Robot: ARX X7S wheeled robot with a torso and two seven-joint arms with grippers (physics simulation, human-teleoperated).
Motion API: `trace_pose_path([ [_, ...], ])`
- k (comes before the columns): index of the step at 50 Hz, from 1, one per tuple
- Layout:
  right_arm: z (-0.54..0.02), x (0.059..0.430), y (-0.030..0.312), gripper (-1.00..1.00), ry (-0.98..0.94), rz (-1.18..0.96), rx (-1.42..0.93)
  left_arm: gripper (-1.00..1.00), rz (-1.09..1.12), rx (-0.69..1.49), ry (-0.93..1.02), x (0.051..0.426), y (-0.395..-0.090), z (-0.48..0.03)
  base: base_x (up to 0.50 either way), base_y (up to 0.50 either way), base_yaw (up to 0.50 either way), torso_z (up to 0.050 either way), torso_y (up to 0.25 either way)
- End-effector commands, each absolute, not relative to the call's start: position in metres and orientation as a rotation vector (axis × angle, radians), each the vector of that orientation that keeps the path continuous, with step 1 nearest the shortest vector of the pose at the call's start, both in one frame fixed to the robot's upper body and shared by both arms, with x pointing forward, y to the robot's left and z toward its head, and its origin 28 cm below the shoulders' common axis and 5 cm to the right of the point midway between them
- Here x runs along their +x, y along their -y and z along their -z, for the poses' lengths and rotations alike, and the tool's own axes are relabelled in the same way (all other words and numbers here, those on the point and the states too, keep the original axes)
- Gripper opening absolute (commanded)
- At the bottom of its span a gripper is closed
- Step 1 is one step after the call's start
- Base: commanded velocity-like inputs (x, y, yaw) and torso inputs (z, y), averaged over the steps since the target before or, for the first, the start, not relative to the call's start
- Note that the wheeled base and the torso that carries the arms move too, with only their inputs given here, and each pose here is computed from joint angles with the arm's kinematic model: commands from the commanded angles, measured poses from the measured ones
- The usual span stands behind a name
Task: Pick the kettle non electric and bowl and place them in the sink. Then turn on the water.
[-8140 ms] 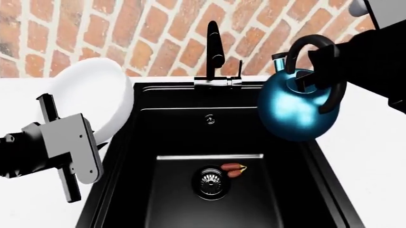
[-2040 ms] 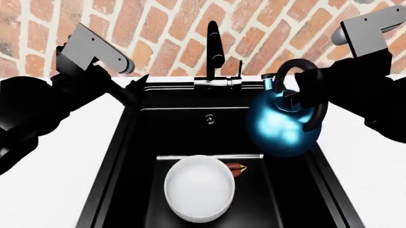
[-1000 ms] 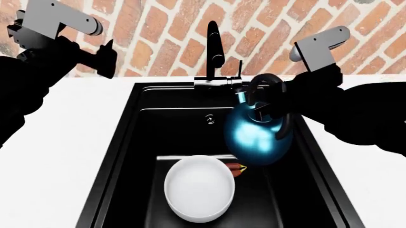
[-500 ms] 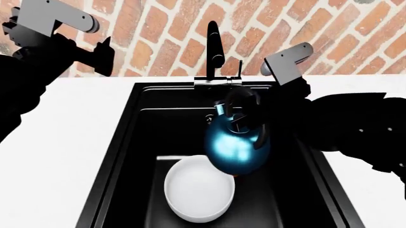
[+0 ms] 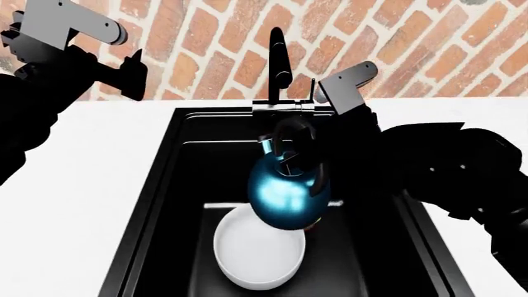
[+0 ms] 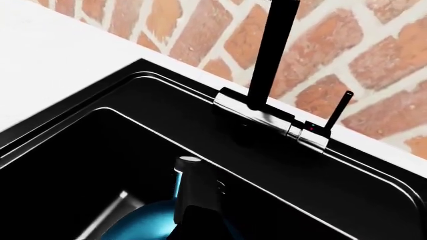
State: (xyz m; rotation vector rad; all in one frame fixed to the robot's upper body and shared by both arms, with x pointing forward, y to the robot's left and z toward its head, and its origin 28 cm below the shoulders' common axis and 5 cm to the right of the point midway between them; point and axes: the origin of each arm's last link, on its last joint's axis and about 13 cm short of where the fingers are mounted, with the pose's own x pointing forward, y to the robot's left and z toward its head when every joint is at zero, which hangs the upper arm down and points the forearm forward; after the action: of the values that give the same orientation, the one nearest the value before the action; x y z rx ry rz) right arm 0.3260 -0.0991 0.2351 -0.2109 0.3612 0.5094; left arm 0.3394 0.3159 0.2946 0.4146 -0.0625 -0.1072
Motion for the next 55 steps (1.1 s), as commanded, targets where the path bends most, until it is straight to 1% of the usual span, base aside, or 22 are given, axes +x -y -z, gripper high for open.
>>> trace_pose_path([
  [1,-0.247,0.332,0.092,-1.0,-0.293,-0.515,-0.225,1.0,0.104,0.413,0.06,0.339,-0.317,-0.292,0.0,0.0,0.0,0.0,0.0],
  [43,-0.213,0.333,0.07,-1.0,-0.35,-0.587,-0.218,1.0,0.097,0.408,0.055,0.337,-0.32,-0.289,0.0,0.0,0.0,0.0,0.002],
  [55,-0.204,0.331,0.069,-1.0,-0.369,-0.595,-0.216,1.0,0.096,0.407,0.054,0.338,-0.32,-0.287,0.0,0.0,0.0,0.001,0.002],
])
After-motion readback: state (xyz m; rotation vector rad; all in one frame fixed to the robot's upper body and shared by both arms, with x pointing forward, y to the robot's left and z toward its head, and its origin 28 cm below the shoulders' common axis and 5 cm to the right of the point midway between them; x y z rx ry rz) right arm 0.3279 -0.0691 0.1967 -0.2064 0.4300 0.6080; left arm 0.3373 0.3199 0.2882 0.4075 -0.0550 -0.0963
